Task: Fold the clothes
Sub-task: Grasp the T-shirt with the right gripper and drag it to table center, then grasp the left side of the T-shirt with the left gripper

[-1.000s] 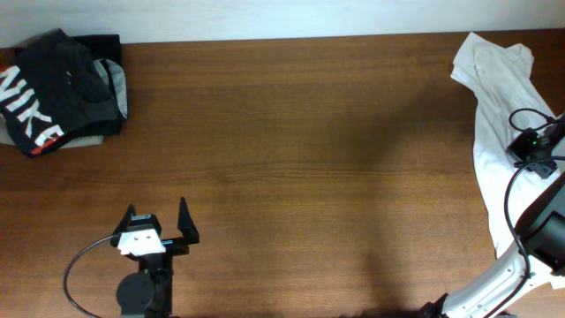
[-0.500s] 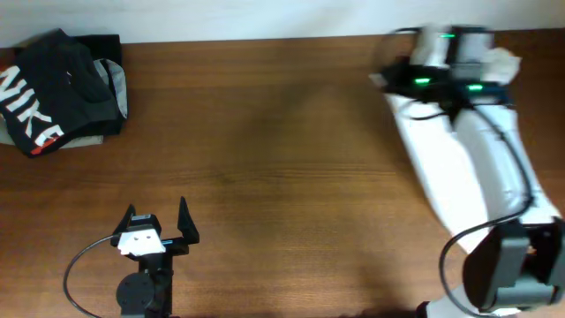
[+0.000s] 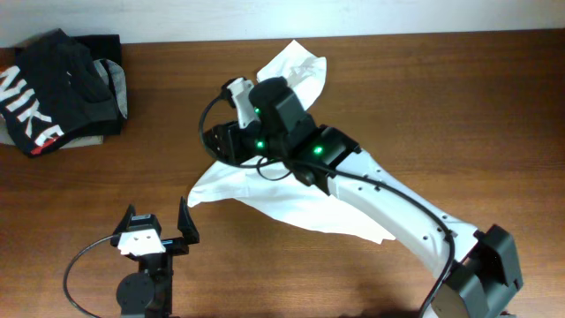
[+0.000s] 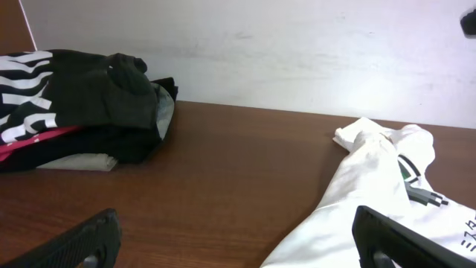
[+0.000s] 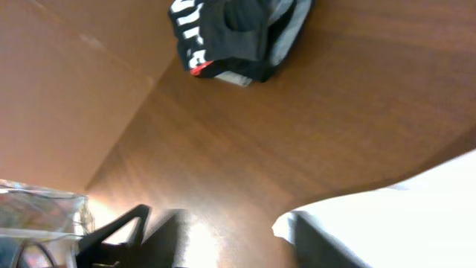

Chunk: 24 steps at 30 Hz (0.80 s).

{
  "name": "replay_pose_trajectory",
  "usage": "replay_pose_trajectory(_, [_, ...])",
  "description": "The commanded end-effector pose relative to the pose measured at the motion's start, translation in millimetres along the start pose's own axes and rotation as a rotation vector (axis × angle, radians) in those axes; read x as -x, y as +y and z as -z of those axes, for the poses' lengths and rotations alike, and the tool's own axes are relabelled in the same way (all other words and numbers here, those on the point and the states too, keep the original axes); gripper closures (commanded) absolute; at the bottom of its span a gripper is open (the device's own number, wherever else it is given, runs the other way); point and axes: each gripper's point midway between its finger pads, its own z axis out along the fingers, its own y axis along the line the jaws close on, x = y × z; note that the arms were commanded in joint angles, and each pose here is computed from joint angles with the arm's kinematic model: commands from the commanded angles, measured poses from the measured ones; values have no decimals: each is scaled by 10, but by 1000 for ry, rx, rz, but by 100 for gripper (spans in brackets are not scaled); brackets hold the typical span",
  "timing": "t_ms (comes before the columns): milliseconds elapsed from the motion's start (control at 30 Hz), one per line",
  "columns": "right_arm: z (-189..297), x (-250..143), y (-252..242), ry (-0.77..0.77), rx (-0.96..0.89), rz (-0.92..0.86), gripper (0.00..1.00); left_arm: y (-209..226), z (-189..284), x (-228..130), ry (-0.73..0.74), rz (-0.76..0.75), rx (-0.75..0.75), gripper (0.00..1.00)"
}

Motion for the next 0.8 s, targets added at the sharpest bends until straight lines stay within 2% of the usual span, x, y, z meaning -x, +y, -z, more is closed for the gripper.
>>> replay_pose_trajectory(0, [241, 237, -384, -44, -58, -50, 6, 20, -1, -11, 0, -2, 9, 1])
replay_pose_trajectory(33, [347, 290, -552, -52, -89, -78, 1, 20, -1, -11, 0, -2, 9, 1])
replay_pose_trajectory(100, [696, 297, -1176, -37, -212, -202, 1, 21, -1, -11, 0, -2, 10, 1])
replay_pose_trajectory(133, [935, 218, -1574, -14, -296, -298, 1, 20, -1, -11, 0, -2, 9, 1])
replay_pose_trajectory(233, [1599, 4, -2368, -2, -461, -530, 1, 21, -1, -11, 0, -2, 10, 1])
replay_pose_trajectory(333, [2226, -471, -2811, 68, -586, -785, 1, 21, -1, -11, 0, -2, 10, 1])
replay_pose_trajectory(400, [2408, -632, -2889, 103, -610, -823, 1, 21, -1, -11, 0, -2, 10, 1])
replay_pose_trajectory(500, [2399, -852, -2892, 165, -611, -847, 1, -8, -1, -15, 3, -9, -7, 1])
replay_pose_trajectory(600, [2240, -1106, -2863, 231, -602, -866, 1, -344, 35, -9, 7, 15, -204, 1])
replay_pose_trajectory(633, [2167, -1210, -2859, 254, -598, -867, 1, -636, 123, 53, -9, 35, -380, 1])
replay_pose_trajectory(700, [2024, -1324, -2914, 255, -590, -843, 1, -960, 298, 157, -46, 18, -592, 1])
replay_pose_trajectory(767, [1965, -1359, -2989, 227, -593, -851, 1, -1030, 361, 250, -57, 44, -640, 1])
